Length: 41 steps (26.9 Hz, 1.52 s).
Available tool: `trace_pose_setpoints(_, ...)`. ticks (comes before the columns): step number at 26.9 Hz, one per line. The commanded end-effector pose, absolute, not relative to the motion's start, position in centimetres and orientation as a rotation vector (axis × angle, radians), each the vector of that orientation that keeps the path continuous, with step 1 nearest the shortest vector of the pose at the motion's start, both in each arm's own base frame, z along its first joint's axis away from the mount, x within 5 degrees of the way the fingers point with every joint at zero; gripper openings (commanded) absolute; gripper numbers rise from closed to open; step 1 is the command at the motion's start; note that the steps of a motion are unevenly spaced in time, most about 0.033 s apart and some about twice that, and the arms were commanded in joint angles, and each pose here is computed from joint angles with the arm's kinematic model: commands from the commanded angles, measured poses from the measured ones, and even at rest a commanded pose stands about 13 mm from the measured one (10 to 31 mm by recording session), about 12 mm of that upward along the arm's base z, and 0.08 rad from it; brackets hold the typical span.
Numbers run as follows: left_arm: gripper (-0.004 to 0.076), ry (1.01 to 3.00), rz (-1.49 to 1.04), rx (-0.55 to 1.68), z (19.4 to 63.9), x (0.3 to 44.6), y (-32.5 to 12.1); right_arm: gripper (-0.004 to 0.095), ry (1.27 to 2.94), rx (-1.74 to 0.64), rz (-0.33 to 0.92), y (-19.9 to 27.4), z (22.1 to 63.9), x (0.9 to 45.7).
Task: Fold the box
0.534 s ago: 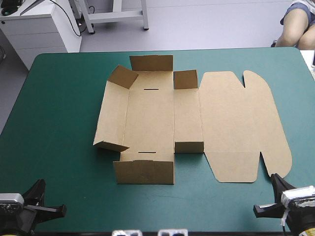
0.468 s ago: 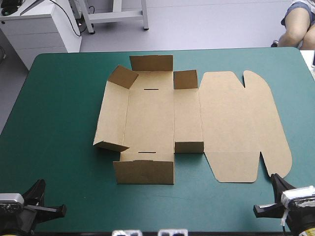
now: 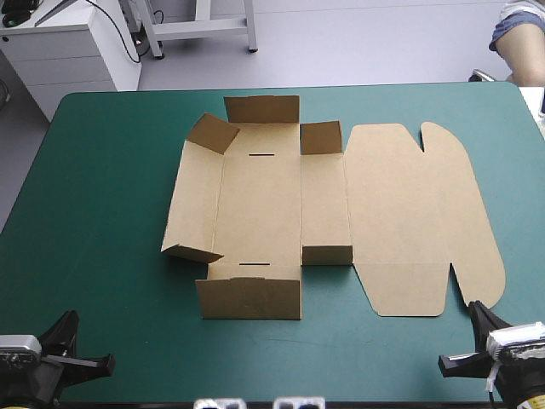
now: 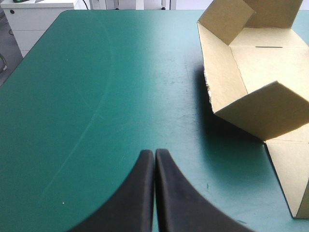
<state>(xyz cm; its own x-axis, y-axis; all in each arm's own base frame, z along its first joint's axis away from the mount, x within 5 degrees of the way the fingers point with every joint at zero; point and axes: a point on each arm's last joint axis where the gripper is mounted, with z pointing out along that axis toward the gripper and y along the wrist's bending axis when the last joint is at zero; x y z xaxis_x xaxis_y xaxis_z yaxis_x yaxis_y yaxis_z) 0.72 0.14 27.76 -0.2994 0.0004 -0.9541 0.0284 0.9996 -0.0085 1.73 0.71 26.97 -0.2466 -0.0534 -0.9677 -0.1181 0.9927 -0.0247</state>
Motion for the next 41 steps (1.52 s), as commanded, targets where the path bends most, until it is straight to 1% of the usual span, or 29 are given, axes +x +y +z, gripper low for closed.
trace_pose_setpoints(1, -0.0008, 1.724, -0.039, 0.018, 29.6, 0.6, 0.1, -0.0001, 1.712, -0.121, 0.063, 0.7, 28.6, 1.4)
trace_pose_setpoints(4, -0.0008, 1.684, -0.037, 0.019, 30.5, 1.0, 0.1, -0.0001, 1.712, -0.121, 0.063, 0.7, 28.6, 1.4)
trace_pose_setpoints(7, -0.0008, 1.727, -0.024, 0.026, 31.7, 2.1, 0.1, -0.0001, 1.712, -0.121, 0.063, 0.7, 28.6, 1.4)
trace_pose_setpoints(15, -0.0008, 2.041, 0.015, 0.05, 34.0, 9.0, -0.1, -0.0001, 1.712, -0.121, 0.063, 0.7, 28.6, 1.4)
trace_pose_setpoints(22, -0.0003, 2.194, 0.037, 0.061, 35.3, 14.5, -0.3, -0.0001, 1.712, -0.121, 0.063, 0.7, 28.6, 1.4)
trace_pose_setpoints(24, 0.0019, 2.268, 0.02, 0.062, 35.6, 15.8, -0.5, 0.0, 1.712, -0.121, 0.063, 0.7, 28.6, 1.4)
trace_pose_setpoints(27, 0.002, 2.362, -0.017, 0.177, 36.0, 17.7, -1.2, -0.0001, 1.712, -0.121, 0.063, 0.7, 28.6, 1.4)
trace_pose_setpoints(32, 0.002, 2.402, -0.172, 0.238, 36.6, 21.4, -2.5, -0.0001, 1.712, -0.121, 0.063, 0.7, 28.6, 1.4)
trace_pose_setpoints(35, 0.002, 2.434, -0.299, 0.2, 36.9, 24.7, -2.1, 0.0, 1.712, -0.121, 0.063, 0.7, 28.6, 1.4)
trace_pose_setpoints(37, 0.002, 2.497, -0.506, 0.168, 36.1, 26.8, -0.9, -0.0001, 1.712, -0.121, 0.063, 0.7, 28.6, 1.4)
trace_pose_setpoints(38, 0.0017, 2.528, -0.682, 0.115, 35.3, 28.0, 0.2, -0.0001, 1.712, -0.121, 0.063, 0.7, 28.6, 1.4)
trace_pose_setpoints(39, 0.0017, 2.54, -0.757, 0.071, 34.8, 28.5, 0.7, -0.0001, 1.712, -0.121, 0.063, 0.7, 28.6, 1.4)
trace_pose_setpoints(40, 0.0014, 2.548, -0.843, -0.021, 33.9, 29.4, 2.2, -0.0001, 1.712, -0.121, 0.063, 0.7, 28.6, 1.4)
trace_pose_setpoints(41, 0.0014, 2.552, -0.873, -0.072, 33.3, 29.8, 3.1, -0.0001, 1.712, -0.121, 0.063, 0.7, 28.6, 1.4)
